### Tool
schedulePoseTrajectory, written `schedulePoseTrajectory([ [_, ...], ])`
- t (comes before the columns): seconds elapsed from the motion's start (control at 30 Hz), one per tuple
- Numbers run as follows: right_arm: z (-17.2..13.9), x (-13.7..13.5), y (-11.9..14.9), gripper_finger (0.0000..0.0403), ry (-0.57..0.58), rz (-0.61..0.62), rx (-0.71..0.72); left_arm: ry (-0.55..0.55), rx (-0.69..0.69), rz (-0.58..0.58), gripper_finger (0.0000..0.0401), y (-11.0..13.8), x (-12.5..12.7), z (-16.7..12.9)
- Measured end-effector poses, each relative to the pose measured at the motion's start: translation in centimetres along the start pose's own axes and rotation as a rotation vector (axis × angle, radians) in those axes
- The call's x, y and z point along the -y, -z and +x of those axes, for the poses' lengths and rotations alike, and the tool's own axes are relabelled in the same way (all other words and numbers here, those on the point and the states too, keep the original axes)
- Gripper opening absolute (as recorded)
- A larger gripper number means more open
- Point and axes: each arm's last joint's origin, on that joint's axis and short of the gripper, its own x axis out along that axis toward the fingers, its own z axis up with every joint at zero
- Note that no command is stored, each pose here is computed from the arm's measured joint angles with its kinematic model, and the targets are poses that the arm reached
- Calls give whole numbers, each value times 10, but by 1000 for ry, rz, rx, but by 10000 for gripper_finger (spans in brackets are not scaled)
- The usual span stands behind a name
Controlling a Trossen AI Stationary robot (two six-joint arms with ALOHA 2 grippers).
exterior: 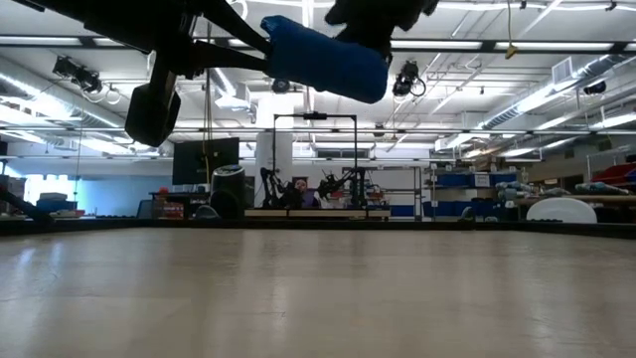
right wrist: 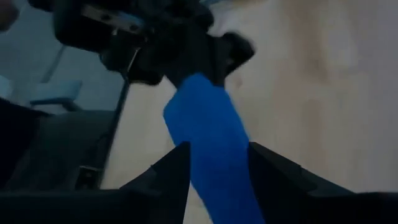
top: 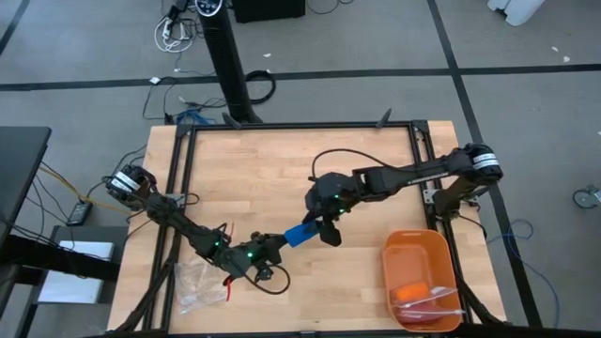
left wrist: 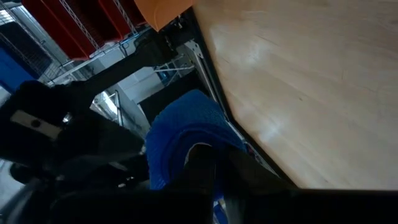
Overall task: Roll bandage
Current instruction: Roll the blue bandage
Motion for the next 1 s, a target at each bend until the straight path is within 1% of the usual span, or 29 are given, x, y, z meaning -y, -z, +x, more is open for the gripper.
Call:
schedulePoseTrajectory([
  [0.17, 14, 10, 4, 152, 2, 31, -29, 4, 3, 3, 17, 0, 1, 0],
  [0.33, 10, 6, 0, 141, -19, 19, -2, 5, 4, -11, 17, -1, 1, -1],
  [0.47, 0, -1, -6, 115, -42, -3, 50, 4, 1, -13, 17, -1, 1, -1],
  [0.53, 0, -3, -5, 97, -43, -14, 50, 4, 1, -13, 17, -1, 1, -1],
  [0.63, 0, -2, -5, 73, -17, -26, 55, 5, 1, -12, 17, -1, 1, -1],
  [0.7, 0, -1, -6, 69, 3, -39, 60, 5, 1, -12, 17, -1, 1, -1],
  [0.8, 0, 1, -6, 82, 15, -41, 63, 4, 2, -12, 17, -1, 1, -2],
  [1.0, -2, 8, -5, 141, 6, -17, 40, 4, 6, -11, 17, -1, 1, -2],
])
